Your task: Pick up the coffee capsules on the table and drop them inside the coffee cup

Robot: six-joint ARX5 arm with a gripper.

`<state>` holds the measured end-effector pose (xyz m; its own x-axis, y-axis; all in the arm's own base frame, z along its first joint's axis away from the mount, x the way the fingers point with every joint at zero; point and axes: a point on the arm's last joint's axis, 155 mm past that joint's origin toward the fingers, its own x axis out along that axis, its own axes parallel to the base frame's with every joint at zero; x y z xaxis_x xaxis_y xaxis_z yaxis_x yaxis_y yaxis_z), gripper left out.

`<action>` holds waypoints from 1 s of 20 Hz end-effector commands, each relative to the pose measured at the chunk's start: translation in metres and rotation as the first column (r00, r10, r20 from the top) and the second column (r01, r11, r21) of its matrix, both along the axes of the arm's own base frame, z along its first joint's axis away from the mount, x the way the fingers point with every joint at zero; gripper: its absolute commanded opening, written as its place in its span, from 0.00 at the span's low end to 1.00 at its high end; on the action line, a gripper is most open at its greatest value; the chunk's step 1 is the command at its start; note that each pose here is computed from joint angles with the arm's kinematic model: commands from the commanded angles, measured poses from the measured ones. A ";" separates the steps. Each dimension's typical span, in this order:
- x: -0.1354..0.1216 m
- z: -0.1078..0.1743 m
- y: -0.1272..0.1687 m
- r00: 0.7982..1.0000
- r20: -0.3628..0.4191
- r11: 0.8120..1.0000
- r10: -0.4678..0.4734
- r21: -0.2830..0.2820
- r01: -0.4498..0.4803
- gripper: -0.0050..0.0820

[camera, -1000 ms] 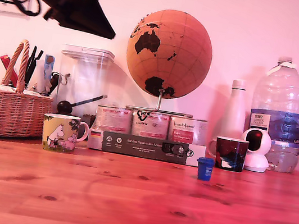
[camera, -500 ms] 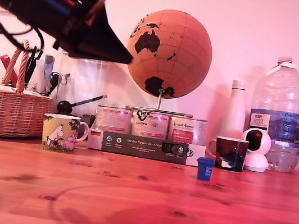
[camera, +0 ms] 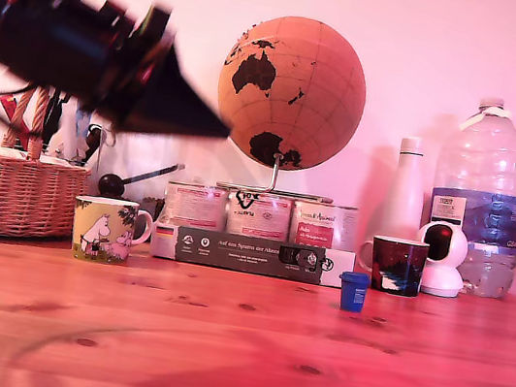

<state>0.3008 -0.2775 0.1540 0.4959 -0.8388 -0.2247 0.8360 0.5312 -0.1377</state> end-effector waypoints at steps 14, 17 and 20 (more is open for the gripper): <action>0.002 -0.019 0.002 1.000 -0.016 0.999 0.014 0.044 -0.014 0.76; 0.007 -0.024 0.001 1.000 0.009 0.998 0.013 0.057 -0.014 0.77; 0.011 -0.034 -0.002 1.000 0.010 0.998 0.012 0.056 -0.013 0.77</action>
